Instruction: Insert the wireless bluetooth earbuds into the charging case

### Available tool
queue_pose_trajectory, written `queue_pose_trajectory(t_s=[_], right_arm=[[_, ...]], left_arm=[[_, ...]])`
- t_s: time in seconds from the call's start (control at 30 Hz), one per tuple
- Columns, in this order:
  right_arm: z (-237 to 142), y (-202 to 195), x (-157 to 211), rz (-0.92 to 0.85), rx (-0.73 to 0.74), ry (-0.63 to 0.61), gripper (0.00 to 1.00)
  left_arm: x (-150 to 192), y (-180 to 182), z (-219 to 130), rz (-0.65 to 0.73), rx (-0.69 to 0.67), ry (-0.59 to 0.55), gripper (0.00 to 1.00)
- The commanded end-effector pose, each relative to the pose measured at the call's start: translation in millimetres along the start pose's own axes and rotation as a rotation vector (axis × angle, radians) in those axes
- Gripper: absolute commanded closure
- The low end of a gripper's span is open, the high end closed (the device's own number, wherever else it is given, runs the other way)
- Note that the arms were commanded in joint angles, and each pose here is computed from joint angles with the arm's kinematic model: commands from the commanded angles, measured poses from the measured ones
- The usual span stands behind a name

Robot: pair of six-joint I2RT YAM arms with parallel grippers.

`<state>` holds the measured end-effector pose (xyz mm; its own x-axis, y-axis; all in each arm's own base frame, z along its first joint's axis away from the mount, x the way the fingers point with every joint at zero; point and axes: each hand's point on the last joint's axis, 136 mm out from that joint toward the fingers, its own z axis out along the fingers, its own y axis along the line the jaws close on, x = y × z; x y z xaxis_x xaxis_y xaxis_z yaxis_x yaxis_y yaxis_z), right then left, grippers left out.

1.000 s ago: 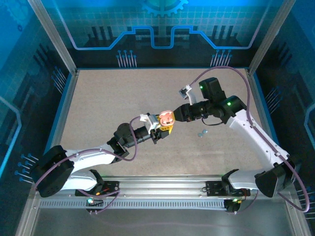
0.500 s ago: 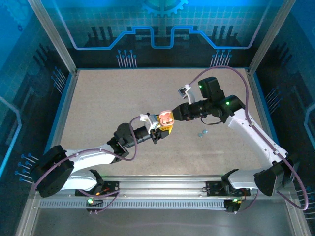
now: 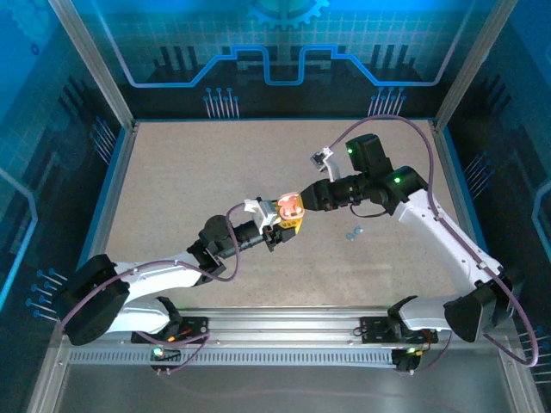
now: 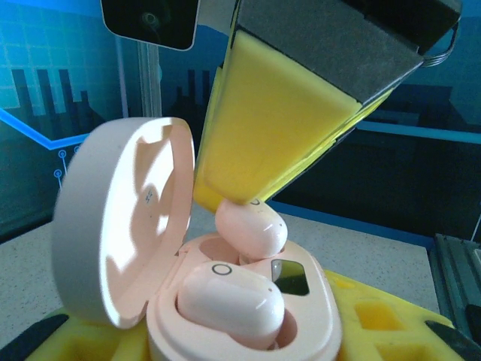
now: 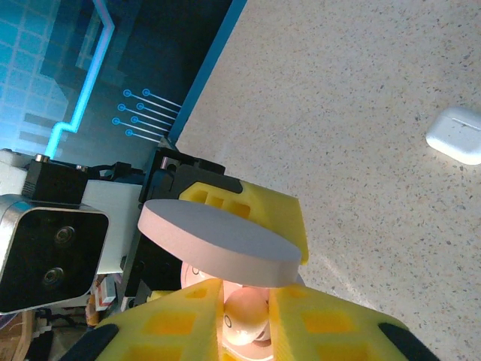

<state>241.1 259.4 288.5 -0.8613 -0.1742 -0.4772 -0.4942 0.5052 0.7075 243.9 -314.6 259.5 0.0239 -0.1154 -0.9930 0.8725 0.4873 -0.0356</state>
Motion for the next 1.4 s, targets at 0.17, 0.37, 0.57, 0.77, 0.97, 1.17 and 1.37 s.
queue_pose_trajectory(t_s=[0.17, 0.37, 0.57, 0.77, 0.97, 1.17, 1.37], right_arm=[[0.9, 6.4, -0.4, -0.026, -0.027, -0.001, 0.69], [-0.6, 9.3, -0.5, -0.029, -0.033, -0.003, 0.71], [4.9, 1.3, 3.5, -0.025, 0.021, 0.022, 0.73], [5.3, -14.6, 3.0, -0.017, 0.133, 0.027, 0.66], [-2.5, -6.7, 1.4, -0.043, 0.128, 0.005, 0.6], [-20.2, 3.8, 1.4, -0.091, 0.123, -0.043, 0.58], [-49.4, 16.5, -19.7, -0.123, 0.113, -0.227, 0.55]], left_arm=[[-23.8, -4.8, 3.3, 0.013, 0.02, -0.069, 0.61], [-23.7, -3.9, 3.7, 0.012, 0.017, -0.068, 0.61], [-24.2, -4.9, 5.0, 0.008, 0.023, -0.07, 0.61], [-25.8, -4.6, 5.2, 0.006, 0.023, -0.073, 0.61], [-26.0, -4.4, 5.7, 0.009, 0.021, -0.072, 0.61], [-25.1, -3.6, 4.9, 0.014, 0.016, -0.07, 0.61], [-25.6, -10.8, 2.7, 0.057, 0.054, -0.081, 0.61]])
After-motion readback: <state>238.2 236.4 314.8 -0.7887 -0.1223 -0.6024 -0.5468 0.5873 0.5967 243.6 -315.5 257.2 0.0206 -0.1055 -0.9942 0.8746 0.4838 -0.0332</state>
